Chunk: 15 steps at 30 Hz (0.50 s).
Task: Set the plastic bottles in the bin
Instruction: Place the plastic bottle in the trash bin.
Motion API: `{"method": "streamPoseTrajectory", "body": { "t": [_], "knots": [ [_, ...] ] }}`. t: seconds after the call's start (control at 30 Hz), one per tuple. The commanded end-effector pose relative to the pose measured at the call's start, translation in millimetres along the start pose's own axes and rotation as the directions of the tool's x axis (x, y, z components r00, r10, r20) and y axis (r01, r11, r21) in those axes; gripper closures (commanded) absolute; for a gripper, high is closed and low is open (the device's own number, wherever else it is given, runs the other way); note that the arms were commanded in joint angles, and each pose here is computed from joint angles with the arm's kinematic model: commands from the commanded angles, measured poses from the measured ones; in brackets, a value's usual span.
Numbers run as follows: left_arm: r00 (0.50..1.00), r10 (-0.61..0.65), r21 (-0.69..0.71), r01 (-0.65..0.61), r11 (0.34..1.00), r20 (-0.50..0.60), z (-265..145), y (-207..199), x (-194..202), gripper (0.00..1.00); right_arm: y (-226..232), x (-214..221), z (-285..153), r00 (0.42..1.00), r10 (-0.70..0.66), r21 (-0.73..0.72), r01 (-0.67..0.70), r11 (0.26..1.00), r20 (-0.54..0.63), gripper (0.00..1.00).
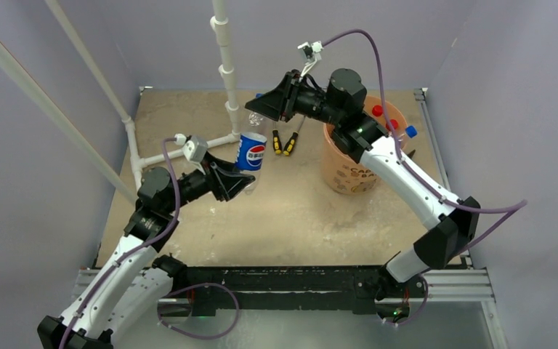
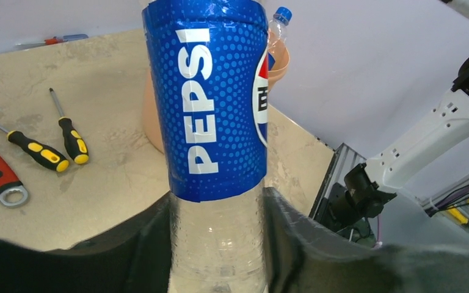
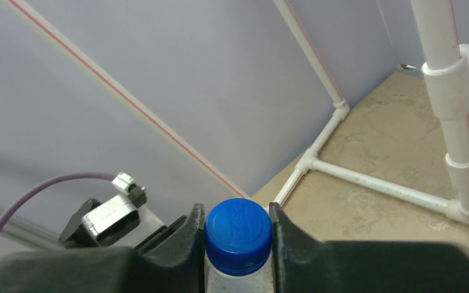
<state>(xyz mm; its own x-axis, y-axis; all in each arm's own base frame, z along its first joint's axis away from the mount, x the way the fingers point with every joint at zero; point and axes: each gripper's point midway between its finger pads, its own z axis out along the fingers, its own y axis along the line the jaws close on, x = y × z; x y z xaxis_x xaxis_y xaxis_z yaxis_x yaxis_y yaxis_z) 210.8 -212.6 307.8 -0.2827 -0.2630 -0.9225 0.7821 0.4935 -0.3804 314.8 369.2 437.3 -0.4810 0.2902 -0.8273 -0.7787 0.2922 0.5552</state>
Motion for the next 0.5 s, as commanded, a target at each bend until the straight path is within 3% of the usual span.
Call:
{"method": "streamPoseTrajectory", "body": {
  "t": [0.0, 0.1, 0.3, 0.47],
  "knots": [
    [0.997, 0.048, 0.017, -0.049, 0.999, 0.068, -2, -12, -29, 0.44, 33, -23, -21, 0.994, -0.074, -0.052, 0.078, 0.996, 0.078, 1.0],
    [0.996, 0.012, -0.056, -0.007, 0.998, 0.084, -4, -4, -34, 0.11, 57, -39, -43, 0.981, -0.139, -0.073, 0.15, 0.986, 0.135, 1.0],
    [0.987, -0.01, -0.127, 0.031, 0.991, 0.161, -12, 4, -47, 0.04, 95, -97, -111, 0.881, -0.334, 0.091, 0.323, 0.942, 0.336, 1.0],
    [0.971, -0.008, -0.255, 0.071, 0.964, 0.239, -23, 24, -56, 0.01, 85, -140, -202, 0.72, -0.51, 0.455, 0.297, 0.839, 0.471, 1.0]
  ]
}}
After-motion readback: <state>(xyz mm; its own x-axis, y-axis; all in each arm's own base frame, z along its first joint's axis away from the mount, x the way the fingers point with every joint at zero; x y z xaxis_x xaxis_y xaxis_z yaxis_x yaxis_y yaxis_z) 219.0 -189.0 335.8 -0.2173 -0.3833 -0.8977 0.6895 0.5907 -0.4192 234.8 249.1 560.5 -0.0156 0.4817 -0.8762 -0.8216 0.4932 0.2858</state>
